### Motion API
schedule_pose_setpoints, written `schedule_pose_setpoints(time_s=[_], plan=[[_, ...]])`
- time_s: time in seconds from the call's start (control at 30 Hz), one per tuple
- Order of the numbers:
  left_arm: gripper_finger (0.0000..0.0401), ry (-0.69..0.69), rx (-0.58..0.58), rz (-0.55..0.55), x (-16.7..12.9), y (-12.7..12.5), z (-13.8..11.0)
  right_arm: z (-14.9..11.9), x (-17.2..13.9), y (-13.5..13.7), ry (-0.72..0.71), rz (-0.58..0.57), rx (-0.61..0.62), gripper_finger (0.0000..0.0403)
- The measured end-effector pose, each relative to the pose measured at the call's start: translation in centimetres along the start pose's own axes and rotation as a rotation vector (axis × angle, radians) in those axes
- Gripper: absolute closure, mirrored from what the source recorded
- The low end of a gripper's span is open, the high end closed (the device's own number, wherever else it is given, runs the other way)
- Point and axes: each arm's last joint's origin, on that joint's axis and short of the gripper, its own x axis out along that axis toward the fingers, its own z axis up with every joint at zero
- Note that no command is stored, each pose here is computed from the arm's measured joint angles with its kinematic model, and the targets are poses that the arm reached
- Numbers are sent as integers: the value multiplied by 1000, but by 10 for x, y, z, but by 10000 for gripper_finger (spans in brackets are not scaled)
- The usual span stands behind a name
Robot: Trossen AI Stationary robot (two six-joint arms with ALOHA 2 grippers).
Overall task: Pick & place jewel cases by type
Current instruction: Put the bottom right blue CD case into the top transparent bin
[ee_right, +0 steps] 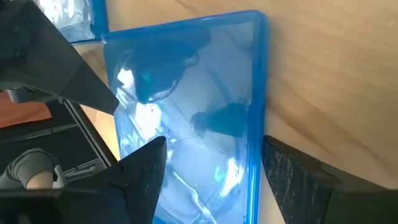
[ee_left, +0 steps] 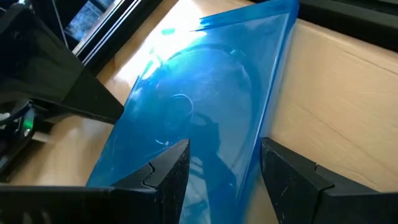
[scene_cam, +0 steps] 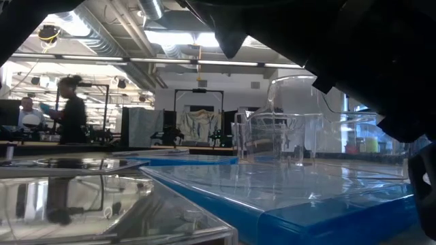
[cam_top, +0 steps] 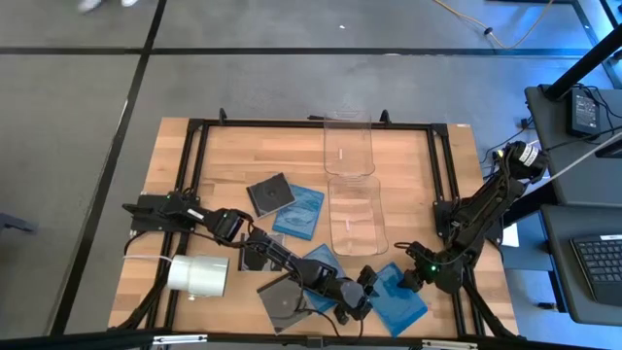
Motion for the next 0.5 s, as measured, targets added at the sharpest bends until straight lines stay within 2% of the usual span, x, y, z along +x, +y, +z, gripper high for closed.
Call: schedule_pose_setpoints(time_s=[0.27,0.5], plan=[[216,-66,-18,-2,-4,5,9,0,0,0,5,-1,1,143],[217,-117,37,36,-10,9,19,0,0,0,15,-6,0,143]])
